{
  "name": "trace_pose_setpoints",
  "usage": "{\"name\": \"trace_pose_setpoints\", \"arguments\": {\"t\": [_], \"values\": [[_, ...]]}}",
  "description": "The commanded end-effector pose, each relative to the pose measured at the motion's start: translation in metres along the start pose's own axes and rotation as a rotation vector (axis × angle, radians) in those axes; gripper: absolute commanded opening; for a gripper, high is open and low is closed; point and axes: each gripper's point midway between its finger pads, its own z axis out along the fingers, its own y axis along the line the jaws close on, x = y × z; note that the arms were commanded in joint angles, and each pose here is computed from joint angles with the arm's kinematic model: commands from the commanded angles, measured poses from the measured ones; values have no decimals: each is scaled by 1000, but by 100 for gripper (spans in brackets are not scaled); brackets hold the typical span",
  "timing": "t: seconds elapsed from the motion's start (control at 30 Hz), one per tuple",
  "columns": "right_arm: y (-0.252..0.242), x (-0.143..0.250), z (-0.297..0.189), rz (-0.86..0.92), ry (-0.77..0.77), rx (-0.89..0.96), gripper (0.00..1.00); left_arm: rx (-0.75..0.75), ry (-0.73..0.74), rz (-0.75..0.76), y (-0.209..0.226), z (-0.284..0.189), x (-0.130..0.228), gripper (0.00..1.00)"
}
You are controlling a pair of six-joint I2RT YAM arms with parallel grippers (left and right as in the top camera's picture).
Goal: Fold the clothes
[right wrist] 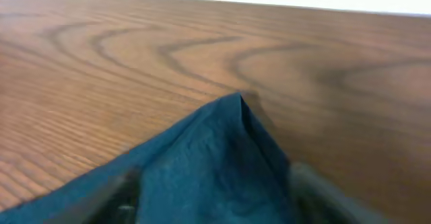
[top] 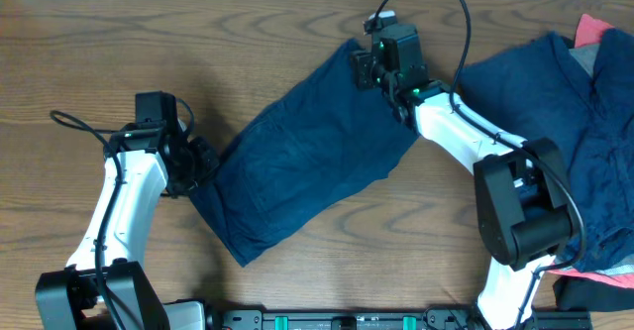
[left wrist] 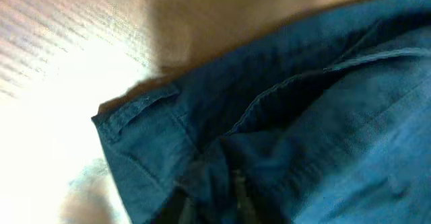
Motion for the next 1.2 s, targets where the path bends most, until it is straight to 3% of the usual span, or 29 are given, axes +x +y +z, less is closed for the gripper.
{"name": "trace_pose_setpoints", "arguments": {"t": [0.0, 0.13, 0.27, 0.4, 0.43, 0.53, 0.73, 0.97, 1.17], "values": [[-5, -34, -21, 15, -72, -1, 73, 7, -24, -3, -3, -5, -7, 34], [-6, -54, -55, 20, -84, 6, 72, -16, 18, -12, 3, -5, 4, 41], [-11, -26, -69, 13, 54, 35, 64, -46, 70, -25, 10, -6, 17, 43], [-23, 35, -68, 16, 288, 79, 55, -101, 140, -61, 22, -8, 35, 66], [-26, 52, -67, 19, 346, 89, 53, -124, 145, -63, 26, -9, 37, 67], [-34, 90, -58, 25, 471, 112, 53, -180, 134, -64, 36, -11, 37, 86], [-43, 137, -42, 31, 600, 136, 56, -182, 131, -107, 36, -10, 37, 89], [-56, 163, -49, 37, 700, 183, 52, -184, 134, -115, 44, 10, 44, 89], [-89, 192, -89, 157, 850, 420, 49, -124, 164, -124, 44, 33, 58, 89]]}}
